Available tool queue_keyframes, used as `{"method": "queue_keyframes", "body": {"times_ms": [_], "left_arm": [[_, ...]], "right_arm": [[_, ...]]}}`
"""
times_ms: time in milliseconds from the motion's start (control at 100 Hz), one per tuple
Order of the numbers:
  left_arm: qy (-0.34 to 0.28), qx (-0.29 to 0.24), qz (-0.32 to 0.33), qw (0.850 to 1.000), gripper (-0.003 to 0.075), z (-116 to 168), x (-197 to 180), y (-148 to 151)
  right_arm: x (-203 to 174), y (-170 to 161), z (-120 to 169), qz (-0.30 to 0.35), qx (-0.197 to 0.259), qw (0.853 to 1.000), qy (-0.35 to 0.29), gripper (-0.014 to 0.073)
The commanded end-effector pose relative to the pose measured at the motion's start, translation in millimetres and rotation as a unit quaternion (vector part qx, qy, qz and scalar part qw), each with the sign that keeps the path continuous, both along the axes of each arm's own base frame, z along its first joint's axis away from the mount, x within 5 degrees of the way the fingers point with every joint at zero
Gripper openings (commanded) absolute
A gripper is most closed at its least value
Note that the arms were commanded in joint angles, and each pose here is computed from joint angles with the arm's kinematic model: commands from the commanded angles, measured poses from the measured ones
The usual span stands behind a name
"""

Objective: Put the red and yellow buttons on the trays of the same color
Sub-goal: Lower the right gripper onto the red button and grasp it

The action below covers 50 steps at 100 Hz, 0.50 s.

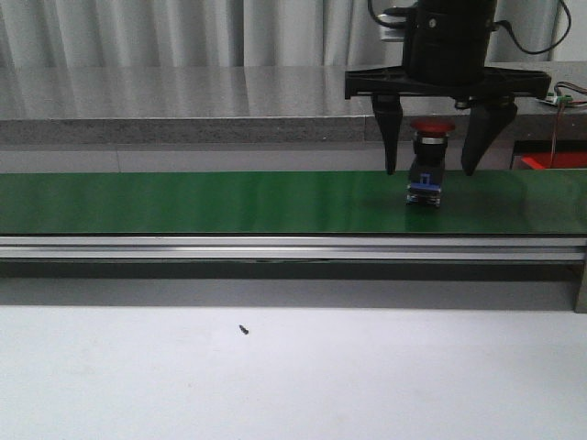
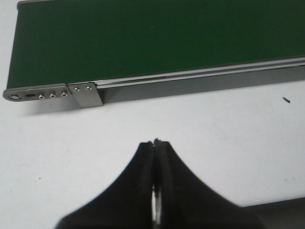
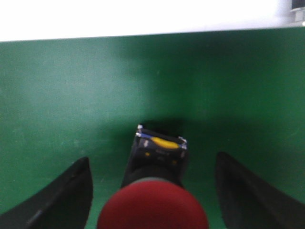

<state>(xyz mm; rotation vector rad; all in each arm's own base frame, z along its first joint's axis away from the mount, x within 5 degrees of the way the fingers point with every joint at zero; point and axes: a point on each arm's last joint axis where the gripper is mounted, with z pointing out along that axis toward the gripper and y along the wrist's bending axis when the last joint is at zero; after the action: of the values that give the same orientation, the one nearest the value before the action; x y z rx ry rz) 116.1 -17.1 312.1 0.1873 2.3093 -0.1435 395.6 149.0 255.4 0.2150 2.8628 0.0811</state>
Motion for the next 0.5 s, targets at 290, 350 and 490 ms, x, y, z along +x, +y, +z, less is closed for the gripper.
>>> {"method": "queue_keyframes", "body": {"times_ms": [290, 350, 490], "left_arm": [[-0.038, -0.013, 0.001, 0.999, -0.0020, 11.6, 2.8, -1.8], [-0.038, -0.013, 0.001, 0.999, -0.0020, 11.6, 2.8, -1.8], [-0.038, -0.013, 0.001, 0.999, -0.0020, 11.6, 2.8, -1.8]], "right_arm": [[-1.0, -10.4, 30.0, -0.006, 0.011, 0.999, -0.039, 0.0216], [-2.2, -11.4, 33.5, 0.006, 0.006, 0.999, -0.044, 0.0216], [-8.1, -15.7, 50.8, 0.033, -0.008, 0.997, -0.070, 0.0216]]}}
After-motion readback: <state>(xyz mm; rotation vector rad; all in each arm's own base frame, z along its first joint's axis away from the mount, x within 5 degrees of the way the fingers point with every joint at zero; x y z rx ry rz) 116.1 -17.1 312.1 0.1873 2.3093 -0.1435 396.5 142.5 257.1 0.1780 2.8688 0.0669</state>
